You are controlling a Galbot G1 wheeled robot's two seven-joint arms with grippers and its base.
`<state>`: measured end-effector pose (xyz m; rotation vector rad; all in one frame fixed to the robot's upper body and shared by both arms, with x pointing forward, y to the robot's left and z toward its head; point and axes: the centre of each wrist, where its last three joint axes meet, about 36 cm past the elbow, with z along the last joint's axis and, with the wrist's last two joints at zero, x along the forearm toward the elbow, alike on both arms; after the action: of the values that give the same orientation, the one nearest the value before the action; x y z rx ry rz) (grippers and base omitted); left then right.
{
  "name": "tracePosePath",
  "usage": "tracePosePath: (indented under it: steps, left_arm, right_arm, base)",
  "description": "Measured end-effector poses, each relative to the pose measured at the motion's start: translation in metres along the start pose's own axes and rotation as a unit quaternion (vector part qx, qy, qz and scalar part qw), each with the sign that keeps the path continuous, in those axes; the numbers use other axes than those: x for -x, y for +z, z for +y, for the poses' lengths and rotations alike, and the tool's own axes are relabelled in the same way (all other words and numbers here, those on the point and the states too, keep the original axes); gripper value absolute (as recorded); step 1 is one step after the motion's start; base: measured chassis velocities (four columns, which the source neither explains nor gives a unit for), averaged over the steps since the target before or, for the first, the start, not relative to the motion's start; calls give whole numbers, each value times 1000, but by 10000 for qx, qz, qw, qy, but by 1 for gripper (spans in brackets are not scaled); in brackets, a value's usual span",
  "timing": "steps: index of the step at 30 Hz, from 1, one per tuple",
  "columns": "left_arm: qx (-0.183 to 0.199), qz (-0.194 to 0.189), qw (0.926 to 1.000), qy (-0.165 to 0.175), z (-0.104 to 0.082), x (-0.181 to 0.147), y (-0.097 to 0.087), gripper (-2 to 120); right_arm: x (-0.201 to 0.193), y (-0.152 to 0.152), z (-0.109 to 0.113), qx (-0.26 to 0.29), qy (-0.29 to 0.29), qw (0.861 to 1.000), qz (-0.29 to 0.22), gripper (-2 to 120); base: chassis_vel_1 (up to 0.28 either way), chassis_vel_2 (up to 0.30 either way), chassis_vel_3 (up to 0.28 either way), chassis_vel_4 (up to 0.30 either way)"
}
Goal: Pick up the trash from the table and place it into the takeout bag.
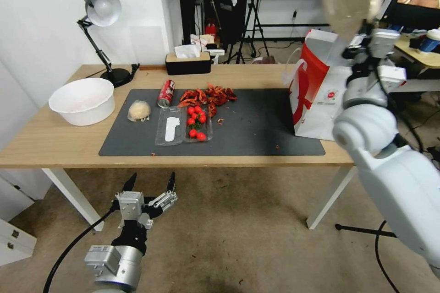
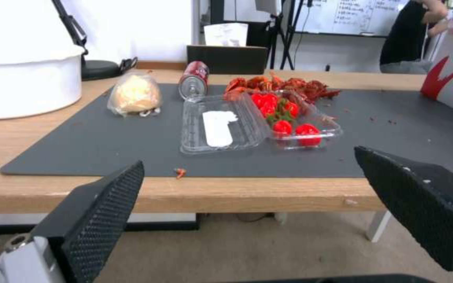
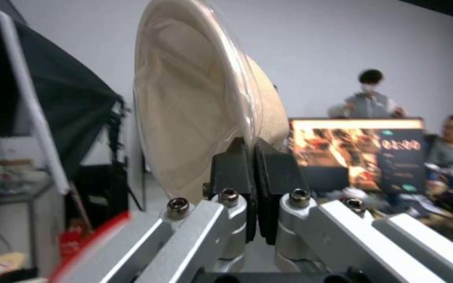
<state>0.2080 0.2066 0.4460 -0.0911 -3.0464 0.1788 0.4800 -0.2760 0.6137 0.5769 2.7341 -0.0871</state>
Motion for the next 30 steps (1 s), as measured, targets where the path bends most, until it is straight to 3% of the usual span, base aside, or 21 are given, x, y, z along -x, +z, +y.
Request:
tracePosePath:
  steps: [9, 30]
  left_arm:
    - [12, -7, 10000, 27, 1, 1, 0, 100]
    - [5, -29, 10000, 18, 0, -1, -2, 100]
  right_arm:
    - [3, 8, -5, 22, 265, 9989, 387, 2]
    - [0, 7, -5, 18, -40, 9991, 432, 75]
  base:
    - [0, 0, 0, 0]
    - [0, 0, 0, 0]
